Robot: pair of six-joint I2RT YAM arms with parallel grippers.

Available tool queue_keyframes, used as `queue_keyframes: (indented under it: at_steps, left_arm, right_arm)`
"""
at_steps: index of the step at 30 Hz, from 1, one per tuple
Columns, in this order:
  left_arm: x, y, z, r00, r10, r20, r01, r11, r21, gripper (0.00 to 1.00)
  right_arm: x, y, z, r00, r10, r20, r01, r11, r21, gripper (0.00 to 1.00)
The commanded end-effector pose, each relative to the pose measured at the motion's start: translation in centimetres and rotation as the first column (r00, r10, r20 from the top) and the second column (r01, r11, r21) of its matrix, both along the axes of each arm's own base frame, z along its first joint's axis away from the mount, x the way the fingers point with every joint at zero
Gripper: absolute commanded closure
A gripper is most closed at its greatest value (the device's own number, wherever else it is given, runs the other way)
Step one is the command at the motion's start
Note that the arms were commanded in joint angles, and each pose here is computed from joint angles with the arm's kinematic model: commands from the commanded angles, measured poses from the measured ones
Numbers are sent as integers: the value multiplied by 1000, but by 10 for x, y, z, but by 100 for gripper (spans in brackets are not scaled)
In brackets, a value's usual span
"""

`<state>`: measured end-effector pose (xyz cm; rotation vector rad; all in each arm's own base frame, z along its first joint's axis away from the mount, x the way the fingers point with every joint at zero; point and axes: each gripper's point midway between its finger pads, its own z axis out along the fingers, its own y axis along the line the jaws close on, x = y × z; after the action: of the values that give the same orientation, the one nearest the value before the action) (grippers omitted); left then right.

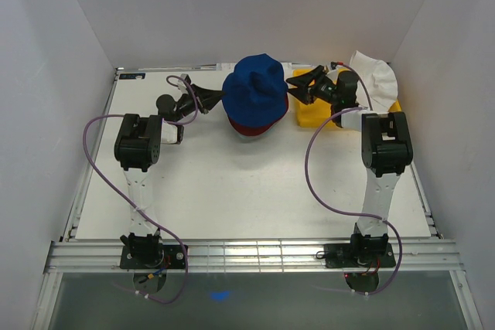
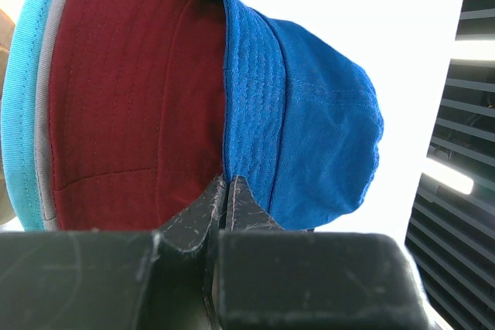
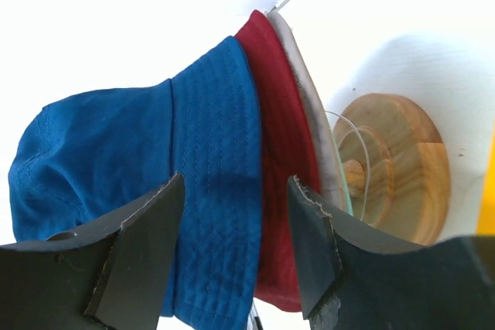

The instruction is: Stack the hats

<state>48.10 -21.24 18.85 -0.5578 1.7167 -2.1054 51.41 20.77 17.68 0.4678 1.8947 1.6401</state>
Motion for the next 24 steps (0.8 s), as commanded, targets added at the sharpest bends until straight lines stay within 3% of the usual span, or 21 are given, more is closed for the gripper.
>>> queue_keyframes:
  at_steps: [1,10,24]
  left_arm:
    - [-14,2,29,978,-18,207,18,1000,1,99]
    - [-12,3,31,978,-20,210,20,1000,1,99]
    - [-13,6,24,980,-15,197,14,1000,4,99]
  right_arm:
    - [10,8,15,998,-1,60,1,1000,8,39]
    - [9,14,18,998,1,61,-3,999,34,41]
    - [-9,12,46,995,4,96,-21,985,172,43]
